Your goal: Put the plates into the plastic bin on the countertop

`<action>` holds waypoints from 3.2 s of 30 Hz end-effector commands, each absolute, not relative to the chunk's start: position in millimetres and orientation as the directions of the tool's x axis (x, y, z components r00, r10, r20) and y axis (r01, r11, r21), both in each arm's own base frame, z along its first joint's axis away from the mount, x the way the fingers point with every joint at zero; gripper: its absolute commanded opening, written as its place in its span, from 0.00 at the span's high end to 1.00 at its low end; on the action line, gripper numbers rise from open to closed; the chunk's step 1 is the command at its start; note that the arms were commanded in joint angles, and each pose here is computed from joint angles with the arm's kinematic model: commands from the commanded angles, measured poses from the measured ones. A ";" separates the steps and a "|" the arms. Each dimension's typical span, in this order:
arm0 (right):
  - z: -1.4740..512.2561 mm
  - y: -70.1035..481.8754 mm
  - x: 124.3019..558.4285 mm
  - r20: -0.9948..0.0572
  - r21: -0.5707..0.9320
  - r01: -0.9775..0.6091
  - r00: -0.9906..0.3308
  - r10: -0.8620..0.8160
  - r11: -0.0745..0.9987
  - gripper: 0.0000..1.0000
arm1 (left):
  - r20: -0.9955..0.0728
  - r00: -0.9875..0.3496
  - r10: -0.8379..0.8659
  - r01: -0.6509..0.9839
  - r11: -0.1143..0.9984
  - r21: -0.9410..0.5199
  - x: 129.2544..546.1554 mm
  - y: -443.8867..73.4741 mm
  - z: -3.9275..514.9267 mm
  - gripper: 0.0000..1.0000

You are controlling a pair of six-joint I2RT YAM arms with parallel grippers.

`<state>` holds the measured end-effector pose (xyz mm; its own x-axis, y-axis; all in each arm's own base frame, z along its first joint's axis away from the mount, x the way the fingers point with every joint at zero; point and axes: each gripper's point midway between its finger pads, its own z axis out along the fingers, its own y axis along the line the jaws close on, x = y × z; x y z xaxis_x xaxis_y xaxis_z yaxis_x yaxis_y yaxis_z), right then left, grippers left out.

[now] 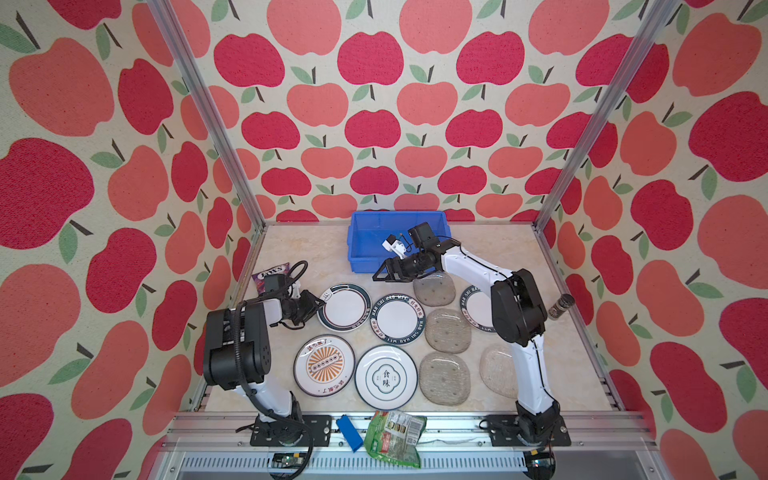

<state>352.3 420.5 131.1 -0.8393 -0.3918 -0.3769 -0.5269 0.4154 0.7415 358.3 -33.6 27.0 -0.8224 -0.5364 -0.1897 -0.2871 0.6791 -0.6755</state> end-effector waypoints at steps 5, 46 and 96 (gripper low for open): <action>96.1 429.9 333.9 -0.337 0.676 -0.576 -0.796 -0.502 0.459 0.21 | -0.081 -0.850 -0.521 -0.349 0.672 -0.653 336.0 -41.0 6.5 0.67; 68.7 507.5 317.9 -0.338 0.687 -0.614 -0.743 -0.577 0.388 0.23 | -0.084 -0.849 -0.522 -0.348 0.671 -0.655 338.8 -41.8 7.1 0.84; 225.0 235.8 485.7 -0.649 0.329 -0.322 -0.760 -0.035 0.888 0.28 | -0.508 -0.788 -0.348 0.138 0.704 -0.697 581.1 -178.6 212.6 1.00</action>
<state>480.2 258.5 216.9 -0.7713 -0.0782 -0.6316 -0.3640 0.8682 0.3371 565.3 -152.2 182.0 -0.8085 -0.3600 -0.4655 0.0376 0.7578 -0.6514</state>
